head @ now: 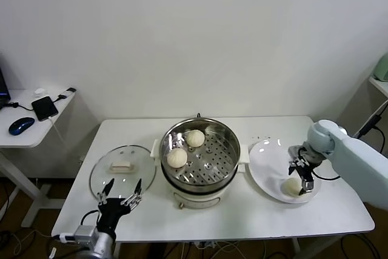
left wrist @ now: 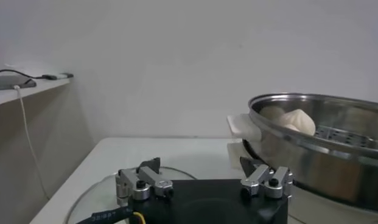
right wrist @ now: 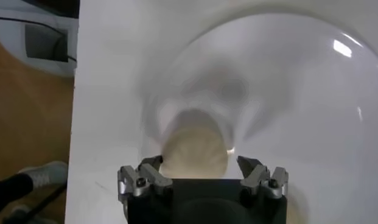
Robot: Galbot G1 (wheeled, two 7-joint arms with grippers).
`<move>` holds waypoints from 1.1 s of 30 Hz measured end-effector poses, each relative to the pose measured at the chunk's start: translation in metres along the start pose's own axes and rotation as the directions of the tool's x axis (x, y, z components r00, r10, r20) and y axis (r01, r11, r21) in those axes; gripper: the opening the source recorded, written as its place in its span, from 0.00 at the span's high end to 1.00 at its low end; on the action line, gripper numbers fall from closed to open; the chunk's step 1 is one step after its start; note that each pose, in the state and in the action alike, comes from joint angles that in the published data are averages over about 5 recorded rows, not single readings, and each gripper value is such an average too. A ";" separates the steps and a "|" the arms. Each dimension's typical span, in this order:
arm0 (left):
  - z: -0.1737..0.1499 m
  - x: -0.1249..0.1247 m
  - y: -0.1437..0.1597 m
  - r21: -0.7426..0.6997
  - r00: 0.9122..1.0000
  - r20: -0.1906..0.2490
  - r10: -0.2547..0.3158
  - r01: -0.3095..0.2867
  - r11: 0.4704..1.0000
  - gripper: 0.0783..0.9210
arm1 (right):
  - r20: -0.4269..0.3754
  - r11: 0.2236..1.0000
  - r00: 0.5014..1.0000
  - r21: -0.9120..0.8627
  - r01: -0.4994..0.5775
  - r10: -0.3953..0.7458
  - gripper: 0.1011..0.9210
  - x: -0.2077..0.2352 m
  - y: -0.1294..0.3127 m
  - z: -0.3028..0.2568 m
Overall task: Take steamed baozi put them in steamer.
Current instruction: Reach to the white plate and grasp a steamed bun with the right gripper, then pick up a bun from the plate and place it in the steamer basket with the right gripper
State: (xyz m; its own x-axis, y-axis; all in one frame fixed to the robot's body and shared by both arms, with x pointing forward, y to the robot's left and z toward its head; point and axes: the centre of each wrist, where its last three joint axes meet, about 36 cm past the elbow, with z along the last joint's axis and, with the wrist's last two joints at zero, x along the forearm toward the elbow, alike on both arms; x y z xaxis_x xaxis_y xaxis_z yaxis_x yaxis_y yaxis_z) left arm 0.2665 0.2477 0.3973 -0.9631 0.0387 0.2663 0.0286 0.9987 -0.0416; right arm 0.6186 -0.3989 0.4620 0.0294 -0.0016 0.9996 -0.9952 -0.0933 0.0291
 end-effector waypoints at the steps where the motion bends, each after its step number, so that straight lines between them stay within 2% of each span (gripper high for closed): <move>1: 0.000 0.000 0.000 0.000 1.000 -0.001 0.000 0.000 1.000 0.12 | -0.001 1.000 1.000 -0.001 0.000 0.000 0.12 -0.001 0.000 0.000; 14: 0.002 -0.003 0.000 0.002 1.000 -0.005 0.001 -0.001 1.000 0.12 | -0.004 1.000 1.000 -0.013 0.010 -0.010 0.13 -0.010 -0.002 0.001; 25: 0.003 -0.004 -0.001 0.001 1.000 -0.007 0.003 -0.003 1.000 0.12 | 0.001 1.000 1.000 -0.024 0.004 -0.004 0.41 -0.007 -0.002 0.004; 33: 0.001 -0.007 -0.004 -0.001 1.000 0.001 0.010 -0.010 1.000 0.12 | 0.007 0.999 1.000 -0.036 -0.020 0.020 0.47 0.013 -0.005 0.008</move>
State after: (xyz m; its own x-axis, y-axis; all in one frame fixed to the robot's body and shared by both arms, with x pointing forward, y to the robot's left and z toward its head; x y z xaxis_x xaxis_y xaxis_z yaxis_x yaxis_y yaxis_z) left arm 0.2727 0.2432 0.3946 -0.9630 0.0485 0.2649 0.0384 0.9983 -0.0432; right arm 0.6248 -0.4062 0.4753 0.0097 -0.0100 0.9999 -0.9983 -0.0574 0.0091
